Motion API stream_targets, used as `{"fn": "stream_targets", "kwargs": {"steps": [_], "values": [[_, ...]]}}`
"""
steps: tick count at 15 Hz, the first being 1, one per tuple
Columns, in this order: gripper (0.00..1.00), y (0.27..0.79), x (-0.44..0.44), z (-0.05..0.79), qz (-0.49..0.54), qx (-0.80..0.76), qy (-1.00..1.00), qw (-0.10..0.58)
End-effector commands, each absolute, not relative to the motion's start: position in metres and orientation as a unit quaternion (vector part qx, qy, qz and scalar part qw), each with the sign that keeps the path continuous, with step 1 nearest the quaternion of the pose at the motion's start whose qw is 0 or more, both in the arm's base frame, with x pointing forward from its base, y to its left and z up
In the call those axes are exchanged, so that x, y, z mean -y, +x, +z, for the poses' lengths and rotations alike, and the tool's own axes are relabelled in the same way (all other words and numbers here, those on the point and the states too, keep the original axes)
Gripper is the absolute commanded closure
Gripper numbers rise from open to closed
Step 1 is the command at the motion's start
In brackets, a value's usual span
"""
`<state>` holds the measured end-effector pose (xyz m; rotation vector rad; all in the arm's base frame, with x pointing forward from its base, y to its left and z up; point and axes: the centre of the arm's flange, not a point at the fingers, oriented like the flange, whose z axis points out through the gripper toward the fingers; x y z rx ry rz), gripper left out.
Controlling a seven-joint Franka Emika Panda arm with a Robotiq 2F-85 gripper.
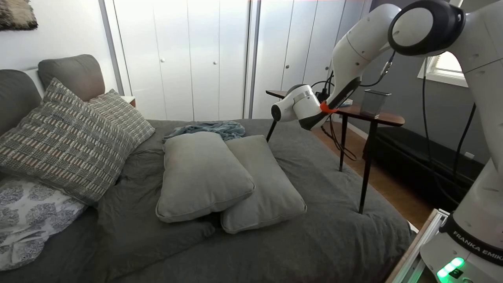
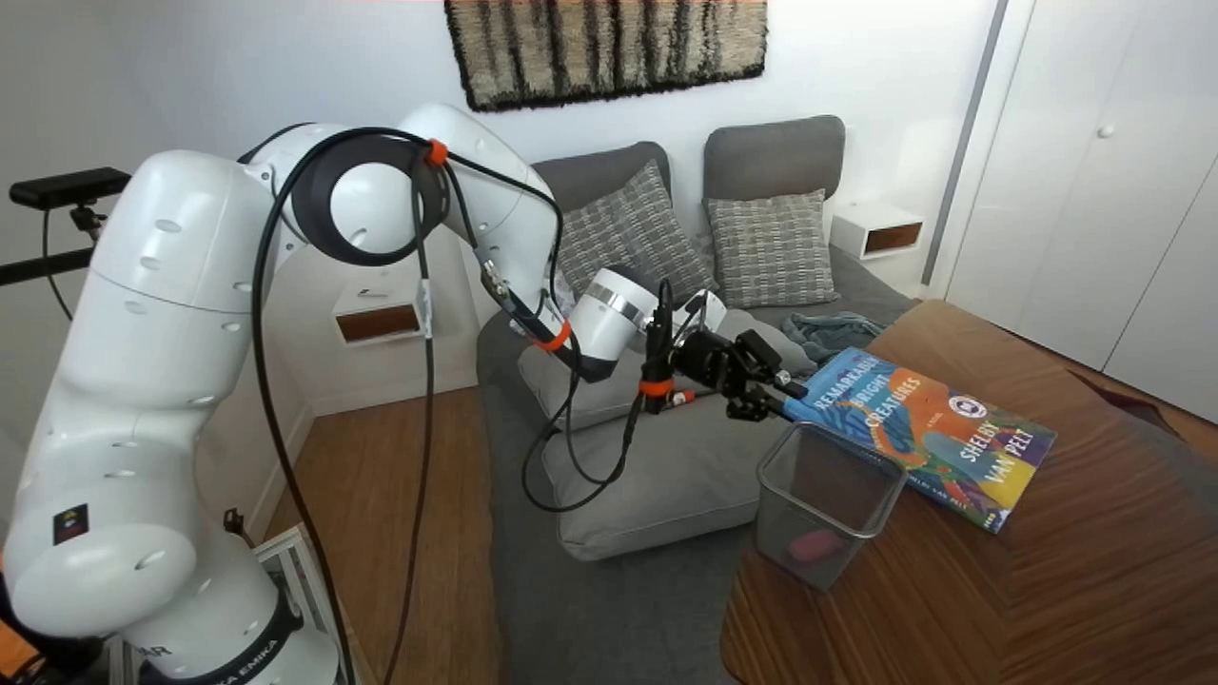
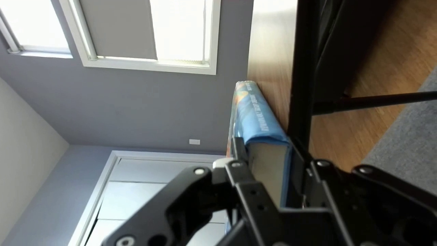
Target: Put the book on the pillow
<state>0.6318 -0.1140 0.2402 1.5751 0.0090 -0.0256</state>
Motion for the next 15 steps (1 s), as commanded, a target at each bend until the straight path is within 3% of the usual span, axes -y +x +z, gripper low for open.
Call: {"fn": "stream_targets", "kwargs": {"steps": [1,5,6,8,13,15], "values": [[0.91,0.637,0.092,0.255,0.018,-0.018,0.715,0.698],[0.91,0.639,0.077,0.256,0.026,-0.028,0.720,0.693],[0.41,0.639,0.076,0.256,0.025,-0.028,0.721,0.692],[0.35,0.640,0.077,0.257,0.025,-0.026,0.725,0.688],[0.01,0.645,0.092,0.265,0.022,-0.006,0.728,0.686],[0.00,0.649,0.105,0.269,0.020,-0.001,0.728,0.685]]}}
